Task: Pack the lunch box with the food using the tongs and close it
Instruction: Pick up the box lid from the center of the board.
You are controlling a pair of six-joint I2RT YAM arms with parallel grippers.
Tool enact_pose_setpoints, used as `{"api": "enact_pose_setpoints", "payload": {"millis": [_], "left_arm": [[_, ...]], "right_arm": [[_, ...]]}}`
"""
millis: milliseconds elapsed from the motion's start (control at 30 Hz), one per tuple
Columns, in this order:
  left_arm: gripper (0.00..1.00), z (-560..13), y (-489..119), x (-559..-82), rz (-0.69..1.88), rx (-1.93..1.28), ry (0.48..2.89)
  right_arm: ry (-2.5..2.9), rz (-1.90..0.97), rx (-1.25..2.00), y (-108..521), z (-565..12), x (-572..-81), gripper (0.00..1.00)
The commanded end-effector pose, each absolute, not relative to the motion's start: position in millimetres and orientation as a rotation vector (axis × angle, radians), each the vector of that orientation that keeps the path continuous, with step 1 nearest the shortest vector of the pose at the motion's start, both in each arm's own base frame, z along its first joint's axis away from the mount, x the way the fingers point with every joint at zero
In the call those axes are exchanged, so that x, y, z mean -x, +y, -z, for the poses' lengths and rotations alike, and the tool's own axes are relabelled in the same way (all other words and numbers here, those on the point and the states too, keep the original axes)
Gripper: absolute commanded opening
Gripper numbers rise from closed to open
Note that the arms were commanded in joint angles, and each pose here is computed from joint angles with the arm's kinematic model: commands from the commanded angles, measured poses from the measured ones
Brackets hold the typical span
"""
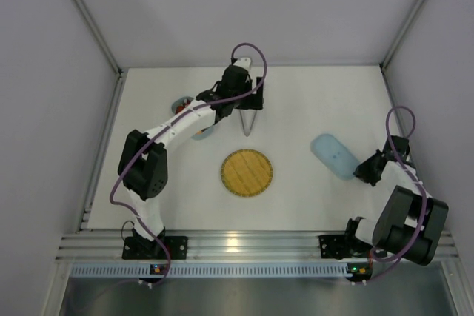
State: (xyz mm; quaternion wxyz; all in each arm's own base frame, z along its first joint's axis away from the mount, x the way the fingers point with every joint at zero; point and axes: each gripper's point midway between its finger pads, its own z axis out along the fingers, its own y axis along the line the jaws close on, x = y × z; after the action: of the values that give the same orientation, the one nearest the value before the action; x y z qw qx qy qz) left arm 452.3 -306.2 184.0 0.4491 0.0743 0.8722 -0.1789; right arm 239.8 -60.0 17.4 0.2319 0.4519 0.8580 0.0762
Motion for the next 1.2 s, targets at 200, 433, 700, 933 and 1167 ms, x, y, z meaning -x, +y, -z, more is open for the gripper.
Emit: {"api": "enact_pose_setpoints", "payload": {"millis": [200, 433, 700, 933, 1167], "left_arm": [[0.89, -233.6, -341.5, -408.5, 0.606, -0.28, 2.095], [0.89, -230.6, -367.6, -378.6, 0.846, -0.315, 2.139], [0.88, -224.3, -364.8, -375.8, 0.807, -0.298, 2.18], [0.88, -228.5, -354.2, -371.9, 0.765, -0.279, 2.193], [0.88, -226.5, -345.5, -360.0, 0.776, -0.258, 2.206]], "right_arm": [[2.26, -0.349, -1.118, -47.6, -50.5, -261.1, 0.0], [2.237, -0.427, -1.074, -38.4, -60.8, -268.3, 0.0], [2.194, -0.506, -0.943, -22.5, -89.5, -283.4, 0.0], [2.174, -0.58, -0.833, -0.6, -108.9, -295.8, 0.0], [2.146, -0.635, -0.849, 12.7, -114.6, -306.4, 0.0]]}}
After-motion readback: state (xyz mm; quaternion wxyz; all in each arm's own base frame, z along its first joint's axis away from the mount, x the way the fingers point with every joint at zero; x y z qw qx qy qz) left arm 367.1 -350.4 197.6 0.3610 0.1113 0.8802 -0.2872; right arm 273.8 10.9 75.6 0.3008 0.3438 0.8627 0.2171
